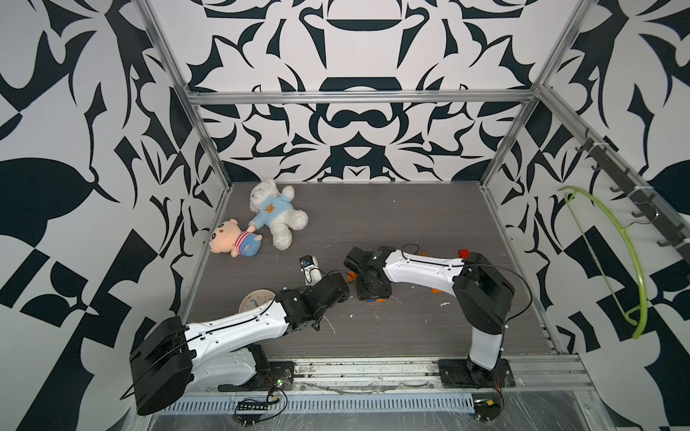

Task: Assemble the number 5 with lego
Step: Assemble the lego brick with the lego brick.

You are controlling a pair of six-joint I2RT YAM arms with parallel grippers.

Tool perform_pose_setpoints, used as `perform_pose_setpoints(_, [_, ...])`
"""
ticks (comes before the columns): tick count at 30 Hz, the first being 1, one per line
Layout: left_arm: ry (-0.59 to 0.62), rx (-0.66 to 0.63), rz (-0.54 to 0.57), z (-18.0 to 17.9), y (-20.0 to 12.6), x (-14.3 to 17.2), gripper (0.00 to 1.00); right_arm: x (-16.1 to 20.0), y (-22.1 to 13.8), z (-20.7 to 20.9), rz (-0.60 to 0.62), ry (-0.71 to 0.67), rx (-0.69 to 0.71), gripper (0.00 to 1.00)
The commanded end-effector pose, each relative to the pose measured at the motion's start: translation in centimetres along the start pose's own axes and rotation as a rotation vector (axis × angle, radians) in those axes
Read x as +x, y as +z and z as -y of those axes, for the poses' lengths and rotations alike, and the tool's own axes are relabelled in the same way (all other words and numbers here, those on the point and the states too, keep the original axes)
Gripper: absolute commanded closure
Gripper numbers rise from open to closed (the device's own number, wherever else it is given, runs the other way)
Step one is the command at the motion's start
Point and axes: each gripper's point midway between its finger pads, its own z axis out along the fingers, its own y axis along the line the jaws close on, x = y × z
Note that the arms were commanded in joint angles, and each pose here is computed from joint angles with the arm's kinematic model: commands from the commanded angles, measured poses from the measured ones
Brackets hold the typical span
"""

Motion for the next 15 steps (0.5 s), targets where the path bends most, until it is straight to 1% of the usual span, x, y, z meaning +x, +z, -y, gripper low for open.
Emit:
perform_pose_setpoints(1, [0.011,-0.002,0.006,0.62,-0.14,-0.47,0.01,-0.52,-2.07,0.49,0.041,-0.011,-0.010,0.50])
perform_pose_setpoints(4, [0.011,-0.003,0.004,0.68,-0.02,-0.41,0.01,-0.62,-2.39,0.51,0.055,-0.020,-0.010,0.51])
perform_pose_setpoints(8, [0.012,0.000,0.005,0.89,0.01,-0.48,0.01,-0.63,-2.71,0.55,0.061,-0.035,-0.009,0.57])
perform_pose_setpoints(15, [0.021,-0.002,0.001,1.10,0.18,-0.39,0.01,-0.35,-2.36,0.46,0.047,-0.044,-0.006,0.60])
